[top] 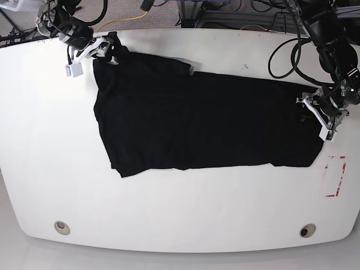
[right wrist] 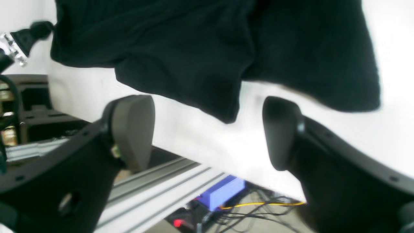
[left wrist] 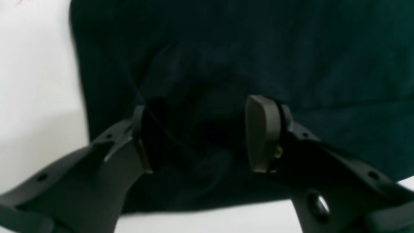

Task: Fold the T-shirt properly
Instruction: 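Adjust the right gripper's grip along the shirt edge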

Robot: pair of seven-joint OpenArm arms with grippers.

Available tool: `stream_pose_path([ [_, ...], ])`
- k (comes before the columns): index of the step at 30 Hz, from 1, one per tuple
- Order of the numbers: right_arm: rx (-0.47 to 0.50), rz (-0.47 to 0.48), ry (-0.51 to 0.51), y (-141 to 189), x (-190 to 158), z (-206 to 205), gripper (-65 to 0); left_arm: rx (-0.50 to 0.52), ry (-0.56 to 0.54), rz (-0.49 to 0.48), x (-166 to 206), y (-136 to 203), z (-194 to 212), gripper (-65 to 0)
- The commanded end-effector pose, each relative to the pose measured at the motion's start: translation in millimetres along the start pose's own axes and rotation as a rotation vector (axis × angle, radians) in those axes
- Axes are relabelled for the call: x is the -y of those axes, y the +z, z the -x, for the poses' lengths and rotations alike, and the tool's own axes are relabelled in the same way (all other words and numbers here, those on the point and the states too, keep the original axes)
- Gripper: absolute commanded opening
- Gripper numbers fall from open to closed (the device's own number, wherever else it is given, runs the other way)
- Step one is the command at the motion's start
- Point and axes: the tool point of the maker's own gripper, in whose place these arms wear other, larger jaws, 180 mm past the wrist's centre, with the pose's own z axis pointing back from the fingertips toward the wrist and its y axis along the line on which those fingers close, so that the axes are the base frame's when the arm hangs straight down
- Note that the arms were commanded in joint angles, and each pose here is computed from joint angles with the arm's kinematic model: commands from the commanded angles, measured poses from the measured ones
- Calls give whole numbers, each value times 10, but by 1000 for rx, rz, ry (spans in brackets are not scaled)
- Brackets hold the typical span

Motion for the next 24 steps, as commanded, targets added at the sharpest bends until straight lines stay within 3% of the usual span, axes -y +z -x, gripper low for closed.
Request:
stream_pose_path([
  [1, 13, -14, -20, -32, 58, -51, -155, 54, -8, -14, -84, 43, -150, -292],
  [6, 8, -31, -44, -108, 91, -67, -155, 38, 11, -8, -97, 9, -74, -292],
  [11, -48, -86, -20, -247, -92, 30, -157, 19, 14, -9, -107, 13, 11, -292],
  [14, -56, -99, -19, -285, -134, 57, -197, 15, 13, -9, -95, 18, 44, -292],
  [21, -37, -116, -20, -349, -189, 0, -563, 7, 17, -6, -92, 10, 76, -292],
  [23, -37, -117, -18, -346, -196, -4, -650, 6, 16, -7, -94, 10, 78, -292],
  [24, -35, -120, -17, -345, -203, -10, -650, 6, 16, -7, -94, 10, 78, -292],
])
